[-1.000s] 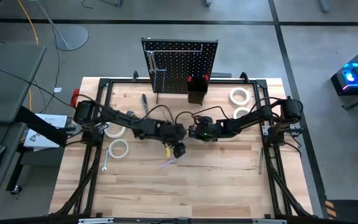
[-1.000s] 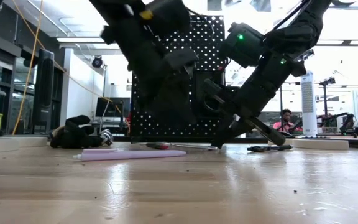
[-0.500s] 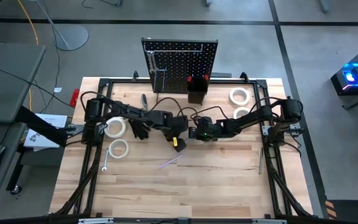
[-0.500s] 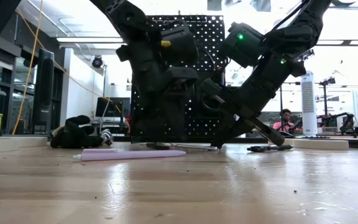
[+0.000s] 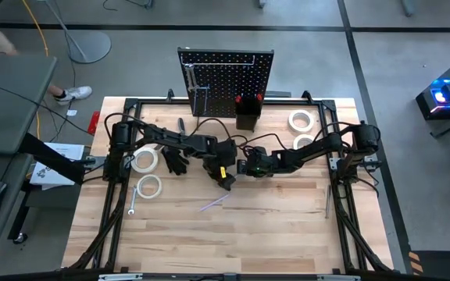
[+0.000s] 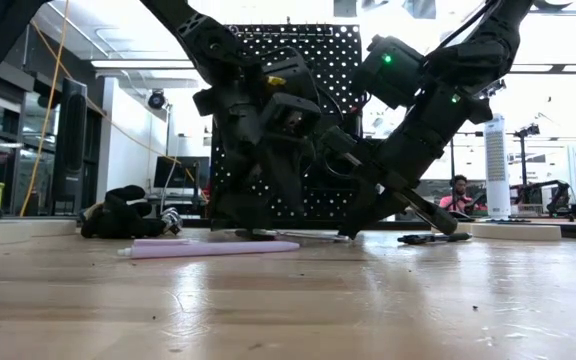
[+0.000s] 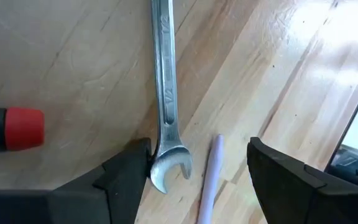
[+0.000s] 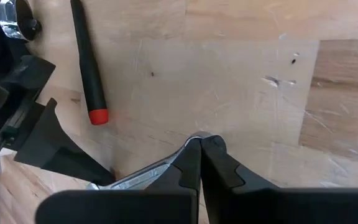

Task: Hang tools onto peg board
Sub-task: Hang the wrench onto the peg board

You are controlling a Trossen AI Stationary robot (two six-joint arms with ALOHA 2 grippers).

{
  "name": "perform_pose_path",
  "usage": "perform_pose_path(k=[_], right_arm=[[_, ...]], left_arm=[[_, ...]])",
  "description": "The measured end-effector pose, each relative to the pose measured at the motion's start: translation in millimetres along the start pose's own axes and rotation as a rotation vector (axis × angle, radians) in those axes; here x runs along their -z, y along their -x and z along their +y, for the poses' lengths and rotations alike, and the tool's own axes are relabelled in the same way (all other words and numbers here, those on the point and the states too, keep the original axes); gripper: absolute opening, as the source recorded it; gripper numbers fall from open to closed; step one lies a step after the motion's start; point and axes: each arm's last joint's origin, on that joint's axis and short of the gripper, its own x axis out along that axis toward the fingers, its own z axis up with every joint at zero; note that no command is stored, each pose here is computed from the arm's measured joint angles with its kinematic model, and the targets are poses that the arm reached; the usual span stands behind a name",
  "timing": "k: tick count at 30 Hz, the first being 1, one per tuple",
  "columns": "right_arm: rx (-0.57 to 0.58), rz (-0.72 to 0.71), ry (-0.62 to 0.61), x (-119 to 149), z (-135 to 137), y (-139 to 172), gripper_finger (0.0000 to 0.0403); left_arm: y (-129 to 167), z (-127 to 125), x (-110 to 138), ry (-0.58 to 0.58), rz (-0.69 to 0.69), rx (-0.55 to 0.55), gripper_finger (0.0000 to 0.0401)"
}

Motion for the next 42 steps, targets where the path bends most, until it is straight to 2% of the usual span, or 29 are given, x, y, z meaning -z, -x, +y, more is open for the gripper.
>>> perform_pose_path(k=[3,6,10,14,16,25,36,42], right_arm=[[0.0,-0.002,0.0,-0.1,0.0,0.0,0.0],[0.0,-0.012,0.001,-0.2,0.1,0.0,0.0],[-0.003,-0.014,-0.001,-0.9,0.4,-0.1,0.0],[-0.016,-0.017,-0.004,-1.1,1.4,-0.3,0.0],[-0.022,-0.018,-0.003,-1.0,2.0,-0.3,0.0],[-0.05,-0.021,-0.006,-1.0,4.8,0.2,0.0],[-0.112,-0.029,0.018,-5.5,16.1,20.0,0.0002],[-0.108,-0.051,0.027,-7.5,18.0,29.9,0.0042]], left_arm=[[-1.8,-2.7,1.6,-0.01,-0.001,-0.002,0.0243],[-5.0,-7.7,4.4,-0.031,-0.002,0.003,0.0213],[-13.0,-11.7,7.2,-0.05,0.002,0.009,0.014],[-24.0,-12.1,8.4,-0.048,0.008,0.013,0.0043],[-27.5,-13.9,7.6,-0.04,0.0,0.028,0.0017],[-28.8,-12.7,3.7,-0.017,-0.016,0.055,0.0013],[-13.0,-18.1,9.0,-0.093,0.013,0.059,0.0006],[-6.5,-19.8,7.5,-0.103,-0.002,0.068,0.0005]])
